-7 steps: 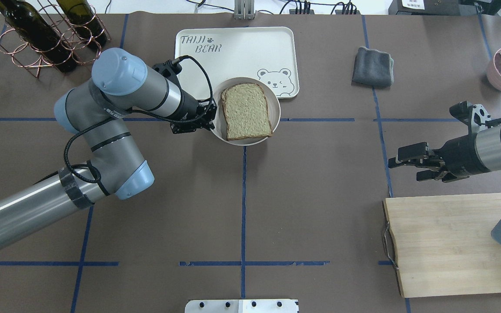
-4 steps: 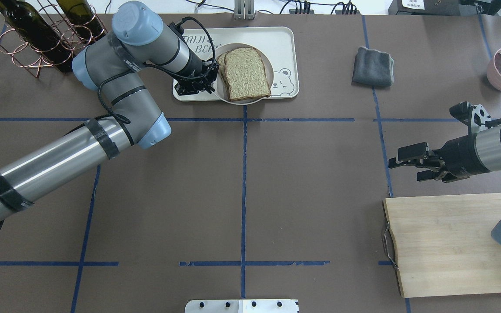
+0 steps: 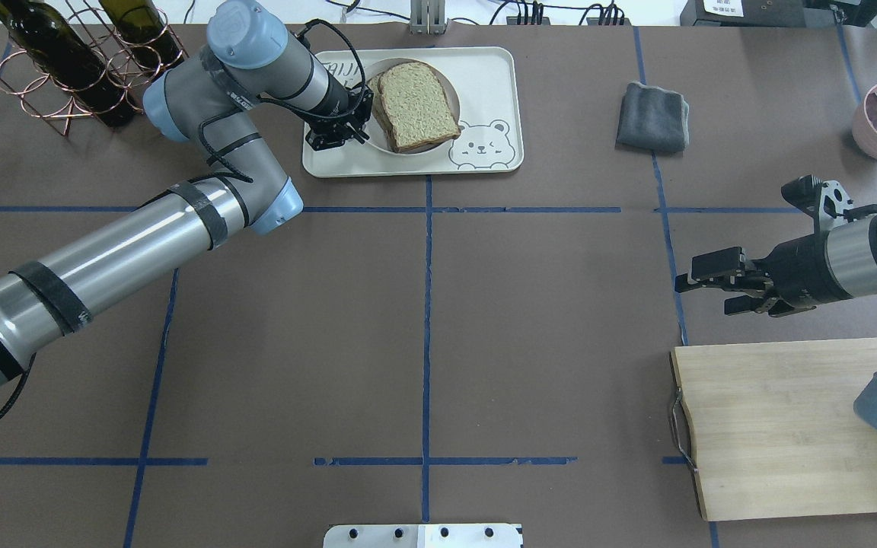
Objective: Make sandwich and place on tray
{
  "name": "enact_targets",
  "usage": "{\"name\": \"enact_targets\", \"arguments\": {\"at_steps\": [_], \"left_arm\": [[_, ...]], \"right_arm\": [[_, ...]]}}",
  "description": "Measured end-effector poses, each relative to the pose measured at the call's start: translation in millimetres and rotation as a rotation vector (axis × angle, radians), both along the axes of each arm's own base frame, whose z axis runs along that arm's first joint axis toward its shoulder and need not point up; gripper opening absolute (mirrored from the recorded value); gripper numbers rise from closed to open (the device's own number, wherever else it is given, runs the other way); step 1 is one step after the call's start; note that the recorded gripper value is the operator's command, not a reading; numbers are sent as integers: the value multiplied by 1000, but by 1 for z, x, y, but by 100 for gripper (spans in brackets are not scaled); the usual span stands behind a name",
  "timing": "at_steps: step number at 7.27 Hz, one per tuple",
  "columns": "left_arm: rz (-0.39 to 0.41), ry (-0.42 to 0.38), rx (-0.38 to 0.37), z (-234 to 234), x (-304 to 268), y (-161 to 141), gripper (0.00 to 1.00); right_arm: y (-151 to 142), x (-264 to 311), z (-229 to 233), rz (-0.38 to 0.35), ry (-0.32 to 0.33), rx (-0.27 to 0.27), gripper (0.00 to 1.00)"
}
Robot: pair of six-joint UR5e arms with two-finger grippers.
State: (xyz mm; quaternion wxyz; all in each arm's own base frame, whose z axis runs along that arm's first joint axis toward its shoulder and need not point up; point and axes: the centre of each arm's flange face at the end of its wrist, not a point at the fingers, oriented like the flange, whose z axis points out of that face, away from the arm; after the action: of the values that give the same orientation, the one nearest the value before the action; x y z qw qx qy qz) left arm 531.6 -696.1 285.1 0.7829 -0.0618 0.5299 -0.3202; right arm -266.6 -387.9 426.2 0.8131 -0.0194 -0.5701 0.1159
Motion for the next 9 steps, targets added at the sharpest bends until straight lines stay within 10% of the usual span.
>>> {"name": "enact_targets", "arguments": {"at_steps": [2, 4, 9], "left_arm": [[-29, 3, -9, 3, 5, -6, 3], [-33, 16, 1, -1, 7, -6, 52], [12, 4, 115, 15, -9, 12, 52]], "right_arm": [[0, -1, -1, -1, -1, 2, 100], [0, -1, -1, -2, -1, 3, 100], [-4, 5, 1, 14, 8, -7, 100]]}}
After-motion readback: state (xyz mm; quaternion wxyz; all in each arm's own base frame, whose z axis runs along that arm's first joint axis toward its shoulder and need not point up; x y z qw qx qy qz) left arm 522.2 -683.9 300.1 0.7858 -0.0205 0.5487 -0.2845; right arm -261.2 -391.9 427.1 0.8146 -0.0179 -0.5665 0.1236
